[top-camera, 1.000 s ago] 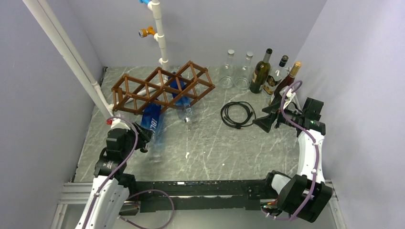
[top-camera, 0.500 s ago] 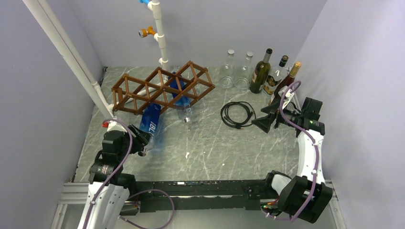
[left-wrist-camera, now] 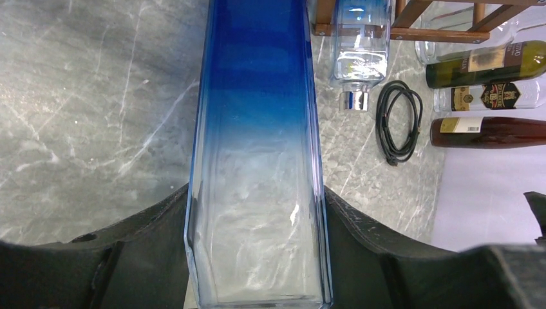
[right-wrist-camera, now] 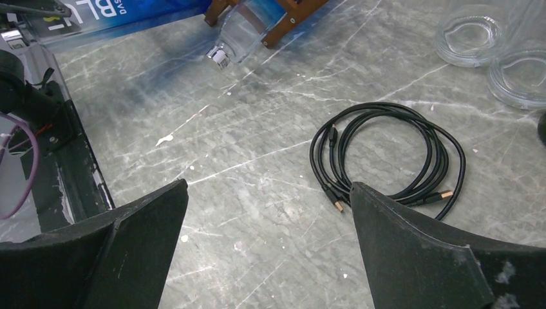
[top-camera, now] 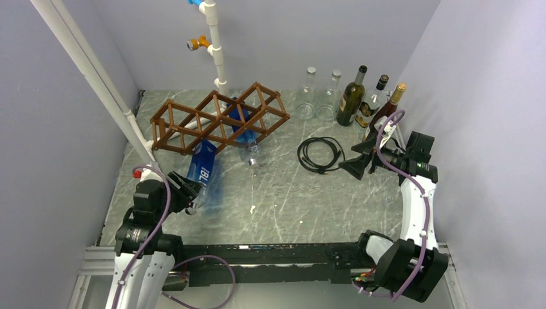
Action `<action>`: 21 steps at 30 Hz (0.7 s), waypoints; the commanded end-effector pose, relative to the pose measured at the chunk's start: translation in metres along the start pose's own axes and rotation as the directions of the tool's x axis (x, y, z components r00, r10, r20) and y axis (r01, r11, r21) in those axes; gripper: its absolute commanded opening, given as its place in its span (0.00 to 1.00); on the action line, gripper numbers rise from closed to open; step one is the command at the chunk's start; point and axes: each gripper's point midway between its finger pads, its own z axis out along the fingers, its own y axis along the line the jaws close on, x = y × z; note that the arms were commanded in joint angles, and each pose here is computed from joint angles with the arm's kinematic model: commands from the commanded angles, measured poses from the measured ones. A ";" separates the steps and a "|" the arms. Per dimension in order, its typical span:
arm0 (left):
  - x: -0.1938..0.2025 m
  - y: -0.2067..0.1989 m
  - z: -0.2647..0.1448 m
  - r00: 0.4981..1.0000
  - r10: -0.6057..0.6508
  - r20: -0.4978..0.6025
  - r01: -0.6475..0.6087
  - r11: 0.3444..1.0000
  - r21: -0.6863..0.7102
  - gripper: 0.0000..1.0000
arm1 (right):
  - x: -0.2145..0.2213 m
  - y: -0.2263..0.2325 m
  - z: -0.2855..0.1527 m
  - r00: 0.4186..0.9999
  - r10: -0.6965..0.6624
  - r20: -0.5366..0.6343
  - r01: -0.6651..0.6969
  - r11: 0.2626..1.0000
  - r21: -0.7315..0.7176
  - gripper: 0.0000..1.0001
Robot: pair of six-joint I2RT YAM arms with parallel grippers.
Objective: Take the wine bottle off the wine rack
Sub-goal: Pick up the wine bottle from the wine rack.
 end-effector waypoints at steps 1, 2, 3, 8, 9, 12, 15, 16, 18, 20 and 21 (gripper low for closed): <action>-0.046 -0.060 -0.028 0.985 -0.045 0.165 0.009 0.977 0.214 0.00 | -0.008 0.003 -0.001 0.998 -0.065 0.014 0.065 0.998 -0.005 1.00; -0.047 -0.061 -0.030 0.985 -0.045 0.166 0.008 0.976 0.217 0.00 | -0.008 0.003 -0.001 0.998 -0.064 0.014 0.064 0.998 -0.005 1.00; -0.047 -0.062 -0.032 0.985 -0.045 0.165 0.008 0.975 0.220 0.00 | -0.008 0.002 -0.001 0.998 -0.064 0.014 0.064 0.998 -0.005 1.00; -0.046 -0.066 -0.040 0.987 -0.043 0.155 0.006 0.973 0.231 0.00 | -0.008 0.002 -0.001 0.998 -0.063 0.014 0.063 0.998 -0.005 1.00; -0.045 -0.067 -0.042 0.988 -0.043 0.151 0.006 0.972 0.235 0.00 | -0.008 0.002 -0.001 0.998 -0.062 0.014 0.062 0.998 -0.006 1.00; -0.042 -0.069 -0.045 0.990 -0.036 0.137 0.001 0.969 0.245 0.00 | -0.007 0.002 -0.001 0.998 -0.061 0.014 0.062 0.998 -0.005 1.00; -0.040 -0.072 -0.048 0.992 -0.026 0.120 -0.005 0.968 0.251 0.00 | -0.007 0.003 0.000 0.998 -0.061 0.015 0.061 0.998 -0.007 1.00; -0.039 -0.072 -0.050 0.993 -0.021 0.115 -0.009 0.968 0.252 0.00 | -0.007 0.003 0.000 0.998 -0.061 0.014 0.062 0.998 -0.007 1.00; -0.037 -0.074 -0.052 0.995 -0.011 0.104 -0.016 0.966 0.257 0.00 | -0.007 0.003 0.000 0.998 -0.061 0.015 0.061 0.998 -0.007 1.00; -0.034 -0.076 -0.054 0.996 0.001 0.088 -0.024 0.965 0.261 0.00 | -0.007 0.003 0.000 0.998 -0.058 0.015 0.059 0.998 -0.008 1.00; -0.033 -0.077 -0.055 0.997 0.008 0.080 -0.028 0.965 0.262 0.00 | -0.007 0.002 0.000 0.998 -0.059 0.015 0.059 0.998 -0.007 1.00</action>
